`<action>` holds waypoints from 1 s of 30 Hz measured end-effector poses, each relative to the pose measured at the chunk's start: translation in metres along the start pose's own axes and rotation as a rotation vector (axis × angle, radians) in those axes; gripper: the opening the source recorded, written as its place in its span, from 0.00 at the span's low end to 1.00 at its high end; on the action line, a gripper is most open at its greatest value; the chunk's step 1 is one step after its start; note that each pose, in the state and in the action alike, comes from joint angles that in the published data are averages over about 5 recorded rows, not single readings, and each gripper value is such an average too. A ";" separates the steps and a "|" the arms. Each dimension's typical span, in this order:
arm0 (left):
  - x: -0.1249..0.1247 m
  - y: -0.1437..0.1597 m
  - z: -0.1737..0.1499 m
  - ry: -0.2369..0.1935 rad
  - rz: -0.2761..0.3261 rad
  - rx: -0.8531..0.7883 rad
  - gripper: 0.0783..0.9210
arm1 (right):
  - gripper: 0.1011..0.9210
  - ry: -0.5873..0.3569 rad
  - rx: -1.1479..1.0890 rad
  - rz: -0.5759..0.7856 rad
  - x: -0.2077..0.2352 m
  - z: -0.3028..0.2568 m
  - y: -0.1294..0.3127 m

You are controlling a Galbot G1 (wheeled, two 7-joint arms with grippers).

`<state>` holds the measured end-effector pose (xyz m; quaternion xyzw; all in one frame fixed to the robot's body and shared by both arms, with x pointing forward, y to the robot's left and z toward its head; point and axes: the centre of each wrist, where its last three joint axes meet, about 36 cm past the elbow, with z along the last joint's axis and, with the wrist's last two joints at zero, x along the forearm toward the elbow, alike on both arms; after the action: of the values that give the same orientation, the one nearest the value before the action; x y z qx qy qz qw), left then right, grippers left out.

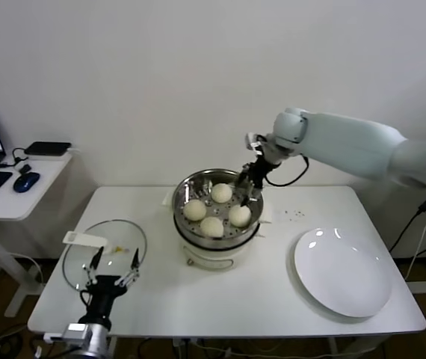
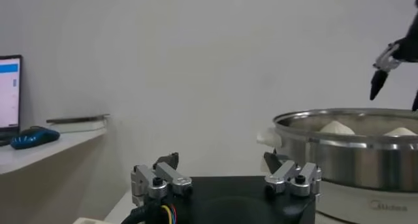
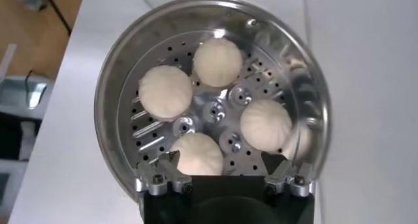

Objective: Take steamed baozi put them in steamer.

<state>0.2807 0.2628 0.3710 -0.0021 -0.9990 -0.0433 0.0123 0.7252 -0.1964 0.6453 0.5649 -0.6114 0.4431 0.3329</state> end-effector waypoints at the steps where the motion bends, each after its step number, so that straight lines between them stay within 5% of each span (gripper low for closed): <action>1: 0.000 0.000 -0.001 -0.001 0.000 -0.001 0.88 | 0.88 -0.015 -0.002 0.012 0.003 0.006 0.003; 17: 0.003 -0.001 -0.004 -0.010 0.015 -0.012 0.88 | 0.88 -0.353 -0.131 0.367 0.030 0.120 0.097; 30: 0.004 -0.004 -0.005 -0.012 0.008 -0.018 0.88 | 0.88 -0.614 -0.274 0.728 0.008 0.179 0.189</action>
<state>0.2772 0.2586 0.3754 -0.0064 -0.9986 -0.0519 0.0066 0.5543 -0.3699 0.5525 0.3700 -0.8916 0.2590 0.0321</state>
